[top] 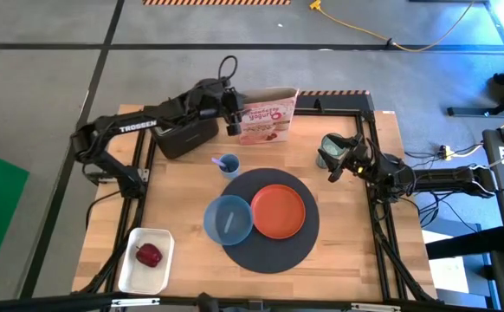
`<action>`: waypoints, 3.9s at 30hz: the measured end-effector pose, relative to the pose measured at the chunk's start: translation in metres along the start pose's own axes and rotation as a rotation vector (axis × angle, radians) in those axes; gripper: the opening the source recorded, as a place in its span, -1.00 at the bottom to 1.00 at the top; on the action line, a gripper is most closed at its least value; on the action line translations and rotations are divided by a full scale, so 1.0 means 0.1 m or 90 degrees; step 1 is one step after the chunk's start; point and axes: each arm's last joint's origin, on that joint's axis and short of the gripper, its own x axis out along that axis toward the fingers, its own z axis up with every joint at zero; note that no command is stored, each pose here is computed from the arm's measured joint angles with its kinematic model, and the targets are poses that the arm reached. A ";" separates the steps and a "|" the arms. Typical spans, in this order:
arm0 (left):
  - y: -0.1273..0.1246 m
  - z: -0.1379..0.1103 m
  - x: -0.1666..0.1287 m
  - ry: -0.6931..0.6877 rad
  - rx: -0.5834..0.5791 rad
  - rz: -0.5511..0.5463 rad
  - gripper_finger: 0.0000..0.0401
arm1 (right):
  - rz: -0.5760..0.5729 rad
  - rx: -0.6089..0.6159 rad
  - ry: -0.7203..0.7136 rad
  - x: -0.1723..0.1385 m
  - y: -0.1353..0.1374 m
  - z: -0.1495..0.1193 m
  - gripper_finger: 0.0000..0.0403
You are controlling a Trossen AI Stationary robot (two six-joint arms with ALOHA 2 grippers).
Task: Arrange a breakfast setting
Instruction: Pour the cereal from the cereal box into a blue bowl
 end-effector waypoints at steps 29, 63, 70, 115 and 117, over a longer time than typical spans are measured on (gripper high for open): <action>0.03 0.38 -0.51 -0.031 0.127 0.022 -0.99 | 0.007 -0.135 0.034 0.21 0.08 0.74 0.46; -0.51 1.09 -1.69 -0.157 0.215 -0.186 -0.99 | 0.230 -0.091 0.076 1.17 0.67 0.64 0.52; -0.49 1.11 -1.69 -0.160 0.175 -0.172 -0.80 | 0.231 -0.092 0.076 1.17 0.67 0.64 0.08; -0.66 0.62 -0.96 -0.190 -0.012 -0.250 0.08 | 0.404 -0.050 -0.195 0.56 0.22 1.37 -1.00; -0.71 0.47 -0.84 -0.196 -0.018 -0.273 0.09 | 0.397 -0.047 -0.198 0.55 0.22 1.28 -1.00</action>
